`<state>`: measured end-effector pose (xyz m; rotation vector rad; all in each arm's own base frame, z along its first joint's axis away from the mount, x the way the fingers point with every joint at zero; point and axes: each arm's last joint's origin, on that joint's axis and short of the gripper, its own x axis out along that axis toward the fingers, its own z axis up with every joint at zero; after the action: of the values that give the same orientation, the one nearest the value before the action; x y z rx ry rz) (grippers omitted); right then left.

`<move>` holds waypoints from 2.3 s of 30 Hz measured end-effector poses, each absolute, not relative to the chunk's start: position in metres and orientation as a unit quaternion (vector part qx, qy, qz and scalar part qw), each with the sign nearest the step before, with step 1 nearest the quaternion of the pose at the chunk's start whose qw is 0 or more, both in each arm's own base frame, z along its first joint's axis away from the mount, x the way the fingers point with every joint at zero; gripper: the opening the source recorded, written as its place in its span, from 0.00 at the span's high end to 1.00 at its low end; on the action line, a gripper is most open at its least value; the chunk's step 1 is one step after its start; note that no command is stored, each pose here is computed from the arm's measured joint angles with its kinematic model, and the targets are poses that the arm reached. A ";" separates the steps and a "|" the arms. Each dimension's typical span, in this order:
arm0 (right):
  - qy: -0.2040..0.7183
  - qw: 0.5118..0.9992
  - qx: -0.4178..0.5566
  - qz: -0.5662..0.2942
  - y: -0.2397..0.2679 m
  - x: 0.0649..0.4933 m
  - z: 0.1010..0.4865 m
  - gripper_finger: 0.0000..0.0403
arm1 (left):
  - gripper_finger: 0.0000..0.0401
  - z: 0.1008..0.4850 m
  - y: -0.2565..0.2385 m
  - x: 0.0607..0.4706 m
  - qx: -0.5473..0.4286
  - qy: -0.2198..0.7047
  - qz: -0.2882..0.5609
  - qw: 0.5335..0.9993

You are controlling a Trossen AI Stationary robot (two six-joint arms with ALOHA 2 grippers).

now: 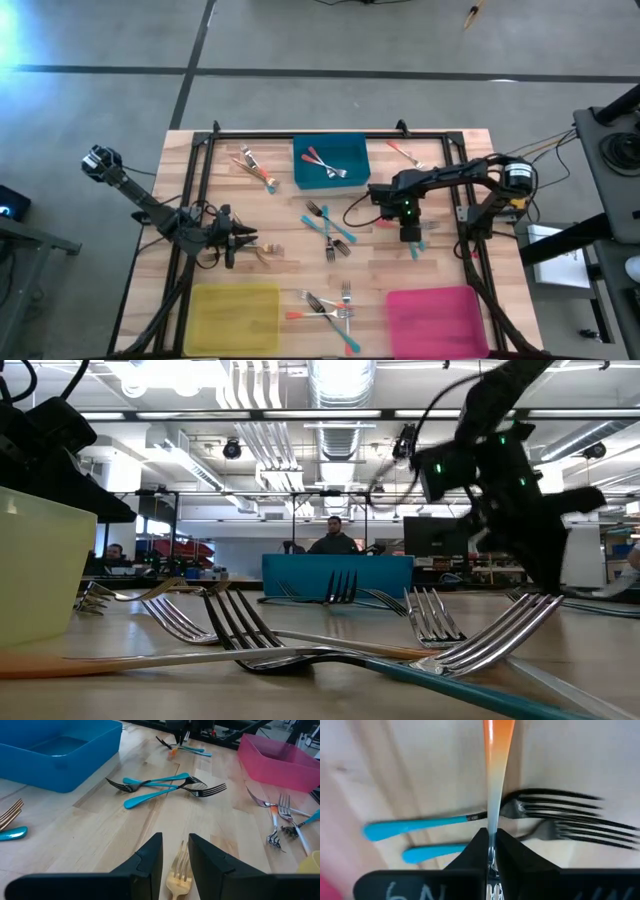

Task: Sort silverware by color (type)
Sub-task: Put the orange fork into the blue bin, then put the blue fork into the pink bin

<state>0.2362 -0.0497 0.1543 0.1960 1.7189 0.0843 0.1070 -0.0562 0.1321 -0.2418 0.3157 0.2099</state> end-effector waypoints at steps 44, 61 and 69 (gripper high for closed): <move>0.584 0.780 0.052 -0.219 -0.160 0.385 0.255 0.72 | 0.81 0.132 -0.056 0.107 -0.120 0.157 0.104 0.975; 0.739 0.607 0.174 -0.235 -0.069 0.317 0.252 0.77 | 0.81 0.132 -0.056 0.107 -0.120 0.157 0.104 0.975; 0.717 0.605 0.264 -0.224 -0.046 0.275 0.215 0.76 | 0.81 0.132 -0.056 0.107 -0.120 0.157 0.104 0.975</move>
<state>0.2748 -0.0456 0.2151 0.6109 1.6602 -0.5176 0.1070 -0.0562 0.1321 -0.2418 0.3157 0.2096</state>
